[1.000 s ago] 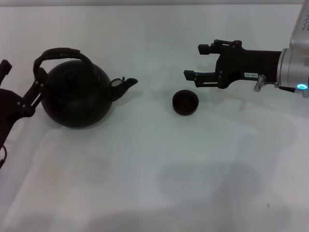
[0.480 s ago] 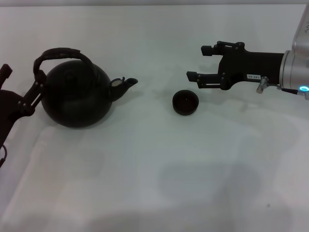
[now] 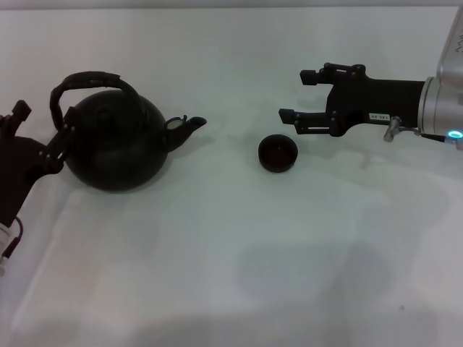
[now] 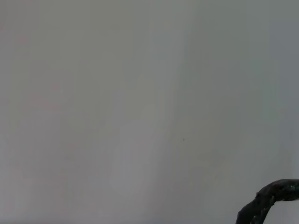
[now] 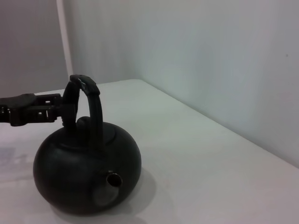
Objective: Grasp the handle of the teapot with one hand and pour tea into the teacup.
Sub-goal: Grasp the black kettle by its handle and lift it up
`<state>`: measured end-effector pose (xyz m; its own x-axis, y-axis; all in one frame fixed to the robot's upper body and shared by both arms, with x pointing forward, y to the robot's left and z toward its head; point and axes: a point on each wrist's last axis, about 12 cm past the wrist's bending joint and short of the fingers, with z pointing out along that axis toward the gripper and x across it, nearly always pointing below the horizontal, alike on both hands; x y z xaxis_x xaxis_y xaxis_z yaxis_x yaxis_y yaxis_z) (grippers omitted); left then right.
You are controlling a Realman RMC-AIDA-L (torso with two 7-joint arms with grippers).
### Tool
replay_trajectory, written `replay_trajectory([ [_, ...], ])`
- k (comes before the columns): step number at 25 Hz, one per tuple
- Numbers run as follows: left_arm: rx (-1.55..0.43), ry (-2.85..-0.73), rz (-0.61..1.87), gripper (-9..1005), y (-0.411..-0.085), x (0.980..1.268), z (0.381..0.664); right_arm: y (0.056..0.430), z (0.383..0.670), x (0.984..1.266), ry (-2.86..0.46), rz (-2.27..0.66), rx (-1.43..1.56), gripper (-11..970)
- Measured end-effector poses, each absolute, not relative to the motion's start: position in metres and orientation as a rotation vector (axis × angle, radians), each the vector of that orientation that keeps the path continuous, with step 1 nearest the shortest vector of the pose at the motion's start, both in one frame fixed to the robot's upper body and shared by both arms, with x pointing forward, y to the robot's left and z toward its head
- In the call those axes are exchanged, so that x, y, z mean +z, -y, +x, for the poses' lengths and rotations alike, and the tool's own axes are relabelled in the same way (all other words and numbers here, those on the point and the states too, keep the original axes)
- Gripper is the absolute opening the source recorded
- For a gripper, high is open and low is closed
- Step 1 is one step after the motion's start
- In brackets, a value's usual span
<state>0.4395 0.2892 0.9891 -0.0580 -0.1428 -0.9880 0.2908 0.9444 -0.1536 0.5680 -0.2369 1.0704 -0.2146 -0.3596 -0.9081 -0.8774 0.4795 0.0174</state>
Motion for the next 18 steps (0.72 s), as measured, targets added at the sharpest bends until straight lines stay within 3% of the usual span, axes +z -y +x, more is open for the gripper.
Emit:
replay_trajectory([
  [16,-0.372,-1.598,0.123,726,-0.2865,0.9893,0.4438,0.2402,0.5634,1.0651,-1.809,-1.039,0.697,841],
  [18,-0.371,-1.598,0.117,656,-0.2866,0.9893,0.444,0.2405,0.5631,1.0645,-1.812,-1.037,0.698,841],
])
